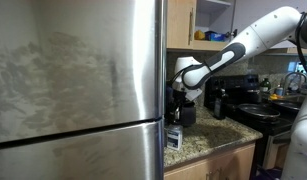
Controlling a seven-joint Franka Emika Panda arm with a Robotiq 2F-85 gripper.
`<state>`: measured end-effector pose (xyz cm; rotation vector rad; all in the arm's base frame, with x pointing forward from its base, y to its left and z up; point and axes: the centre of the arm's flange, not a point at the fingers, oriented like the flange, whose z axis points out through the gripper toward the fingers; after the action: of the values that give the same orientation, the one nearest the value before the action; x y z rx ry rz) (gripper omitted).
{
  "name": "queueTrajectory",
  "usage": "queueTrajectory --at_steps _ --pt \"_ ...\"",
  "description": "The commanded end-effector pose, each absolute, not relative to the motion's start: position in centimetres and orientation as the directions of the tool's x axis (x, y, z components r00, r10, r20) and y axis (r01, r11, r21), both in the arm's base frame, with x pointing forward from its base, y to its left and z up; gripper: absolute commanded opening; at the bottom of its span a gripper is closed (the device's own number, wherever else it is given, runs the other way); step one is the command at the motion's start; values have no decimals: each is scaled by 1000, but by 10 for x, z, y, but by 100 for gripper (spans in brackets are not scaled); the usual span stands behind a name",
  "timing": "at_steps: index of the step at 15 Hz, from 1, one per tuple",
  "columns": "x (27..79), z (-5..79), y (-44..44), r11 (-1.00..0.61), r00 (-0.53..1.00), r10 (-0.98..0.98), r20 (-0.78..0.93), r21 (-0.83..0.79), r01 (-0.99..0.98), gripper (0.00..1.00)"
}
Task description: Move the salt cellar to the right
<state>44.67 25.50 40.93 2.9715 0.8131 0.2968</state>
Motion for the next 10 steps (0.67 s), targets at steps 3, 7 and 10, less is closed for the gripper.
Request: queueTrajectory --at_steps 3,7,10 --pt "455 368 259 -842 839 539 73 75 534 100" --pt "451 394 258 -851 842 524 130 84 518 100" --pt "437 402 265 -836 824 549 143 68 545 100"
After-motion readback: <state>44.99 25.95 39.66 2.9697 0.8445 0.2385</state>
